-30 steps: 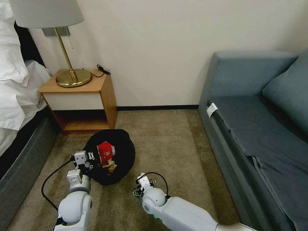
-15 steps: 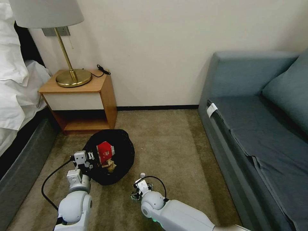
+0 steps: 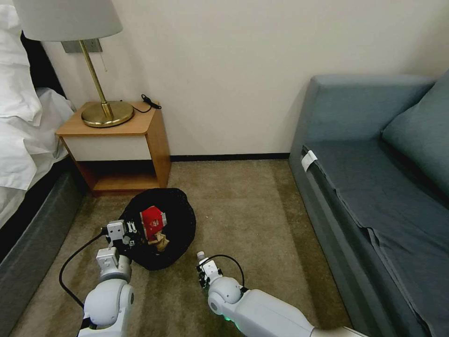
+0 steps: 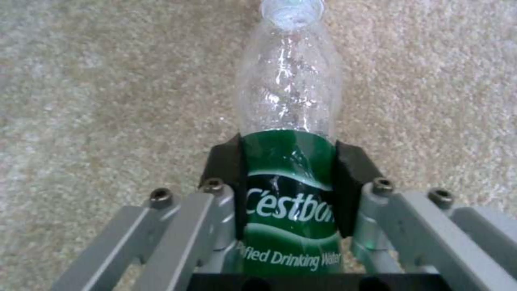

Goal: Pick up the trash bin, then pick up the garbage on the floor and place it into the trash bin.

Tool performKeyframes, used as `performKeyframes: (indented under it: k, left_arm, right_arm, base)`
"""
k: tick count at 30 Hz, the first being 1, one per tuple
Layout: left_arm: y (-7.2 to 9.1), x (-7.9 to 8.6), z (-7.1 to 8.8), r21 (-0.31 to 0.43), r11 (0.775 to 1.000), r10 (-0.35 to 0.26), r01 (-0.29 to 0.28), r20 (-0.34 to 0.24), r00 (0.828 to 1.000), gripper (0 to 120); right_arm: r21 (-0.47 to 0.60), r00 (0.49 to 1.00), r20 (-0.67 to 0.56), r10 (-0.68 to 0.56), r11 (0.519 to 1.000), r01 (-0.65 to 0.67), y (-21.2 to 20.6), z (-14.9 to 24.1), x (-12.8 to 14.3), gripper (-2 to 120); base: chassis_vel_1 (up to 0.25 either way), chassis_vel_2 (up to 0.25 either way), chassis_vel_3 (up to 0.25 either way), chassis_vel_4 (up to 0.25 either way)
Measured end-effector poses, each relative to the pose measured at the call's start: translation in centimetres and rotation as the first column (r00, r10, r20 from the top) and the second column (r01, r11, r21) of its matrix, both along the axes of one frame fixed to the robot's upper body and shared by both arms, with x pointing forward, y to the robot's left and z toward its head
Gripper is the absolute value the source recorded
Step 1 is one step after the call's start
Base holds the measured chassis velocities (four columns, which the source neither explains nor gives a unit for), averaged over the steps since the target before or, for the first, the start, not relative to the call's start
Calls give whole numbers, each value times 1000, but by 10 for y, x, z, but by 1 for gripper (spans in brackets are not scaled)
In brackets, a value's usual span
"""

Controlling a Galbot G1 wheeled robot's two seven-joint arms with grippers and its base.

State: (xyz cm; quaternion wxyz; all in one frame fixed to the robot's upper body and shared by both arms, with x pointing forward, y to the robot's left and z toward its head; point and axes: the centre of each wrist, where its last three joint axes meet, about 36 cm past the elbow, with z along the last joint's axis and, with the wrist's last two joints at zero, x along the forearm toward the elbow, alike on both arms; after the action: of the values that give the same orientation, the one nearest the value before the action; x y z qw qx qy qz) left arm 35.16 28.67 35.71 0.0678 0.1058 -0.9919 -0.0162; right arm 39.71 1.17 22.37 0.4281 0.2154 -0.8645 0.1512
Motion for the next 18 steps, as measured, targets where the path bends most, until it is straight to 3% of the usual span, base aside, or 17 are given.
performKeyframes:
  k: [7,18]
  left_arm:
    - [1,0,1,2,1000,0,0,2,1000,5]
    - [8,1,5,-1,1000,3,-3,11,1000,5]
  right_arm:
    - [-11,1000,16,-13,1000,14,-10,-2,4,19]
    - [-66,971,240,-13,997,29,-97,40,57,19]
  base:
    - [0,0,0,0]
    - [0,0,0,0]
